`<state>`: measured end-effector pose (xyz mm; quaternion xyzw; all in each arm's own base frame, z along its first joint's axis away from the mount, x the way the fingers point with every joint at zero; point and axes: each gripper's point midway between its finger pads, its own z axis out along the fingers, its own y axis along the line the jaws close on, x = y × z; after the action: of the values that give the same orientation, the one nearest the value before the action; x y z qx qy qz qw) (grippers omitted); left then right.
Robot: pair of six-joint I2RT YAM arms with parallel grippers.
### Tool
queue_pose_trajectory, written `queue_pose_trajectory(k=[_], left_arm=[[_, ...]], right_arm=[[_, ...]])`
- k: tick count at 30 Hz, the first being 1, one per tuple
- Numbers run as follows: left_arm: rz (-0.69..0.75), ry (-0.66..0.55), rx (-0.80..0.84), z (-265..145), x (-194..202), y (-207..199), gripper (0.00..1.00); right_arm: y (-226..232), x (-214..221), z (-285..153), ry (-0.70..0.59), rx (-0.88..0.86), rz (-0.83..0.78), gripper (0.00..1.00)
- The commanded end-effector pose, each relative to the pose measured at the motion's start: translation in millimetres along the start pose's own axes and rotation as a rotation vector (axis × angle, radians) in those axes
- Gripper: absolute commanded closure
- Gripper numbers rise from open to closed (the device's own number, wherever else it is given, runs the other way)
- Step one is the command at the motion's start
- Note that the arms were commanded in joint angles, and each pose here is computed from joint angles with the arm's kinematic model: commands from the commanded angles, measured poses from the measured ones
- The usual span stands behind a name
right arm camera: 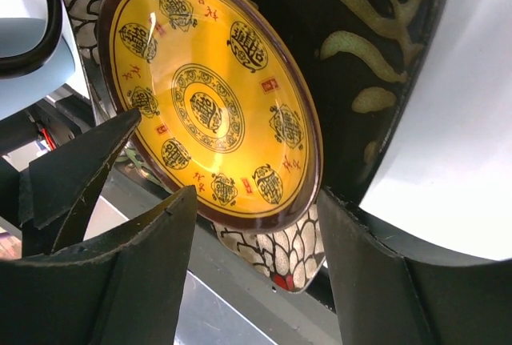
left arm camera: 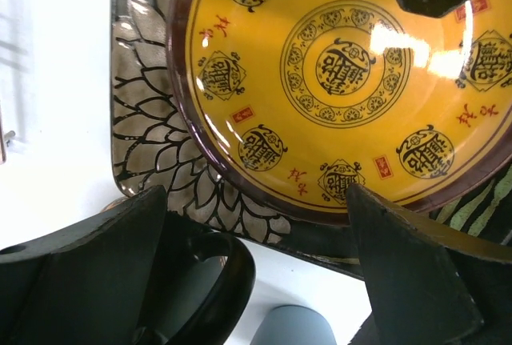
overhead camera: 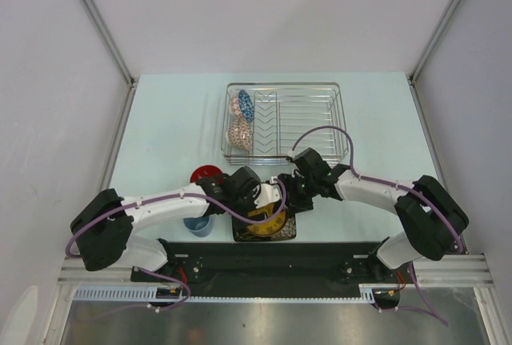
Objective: Load the mixed dishes into the dish rack
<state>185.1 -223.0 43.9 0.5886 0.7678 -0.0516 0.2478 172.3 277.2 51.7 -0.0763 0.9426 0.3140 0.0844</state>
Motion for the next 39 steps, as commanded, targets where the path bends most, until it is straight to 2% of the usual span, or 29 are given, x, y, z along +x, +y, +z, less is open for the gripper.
queue_pose_trajectory(k=[1,10,18,23,28,33,37,39], left_arm=[[0.047,0.011,0.002,0,8,-1,0.0],[0.099,0.016,0.033,-9,7,-2,0.0],[0.031,-0.018,0.089,2,-6,-13,0.0],[-0.002,-0.074,0.102,0,-35,-11,0.0],[-0.026,-0.15,0.101,-19,-76,0,0.0],[-0.026,-0.178,0.096,-30,-89,4,0.0],[-0.019,-0.189,0.043,-41,-92,16,0.0],[-0.009,-0.197,0.014,-49,-94,22,0.0]], right_arm=[[-6,2,7,0.013,0.008,0.01,0.35],[-10,2,13,0.027,0.009,0.038,0.38],[-4,3,22,0.044,-0.027,0.057,0.44],[-5,3,27,0.055,-0.032,0.063,0.5],[-7,5,31,0.067,-0.029,0.071,0.61],[-8,6,33,0.072,-0.026,0.078,0.81],[-9,5,30,0.067,-0.021,0.075,0.87],[-6,1,26,0.044,-0.025,0.066,0.99]])
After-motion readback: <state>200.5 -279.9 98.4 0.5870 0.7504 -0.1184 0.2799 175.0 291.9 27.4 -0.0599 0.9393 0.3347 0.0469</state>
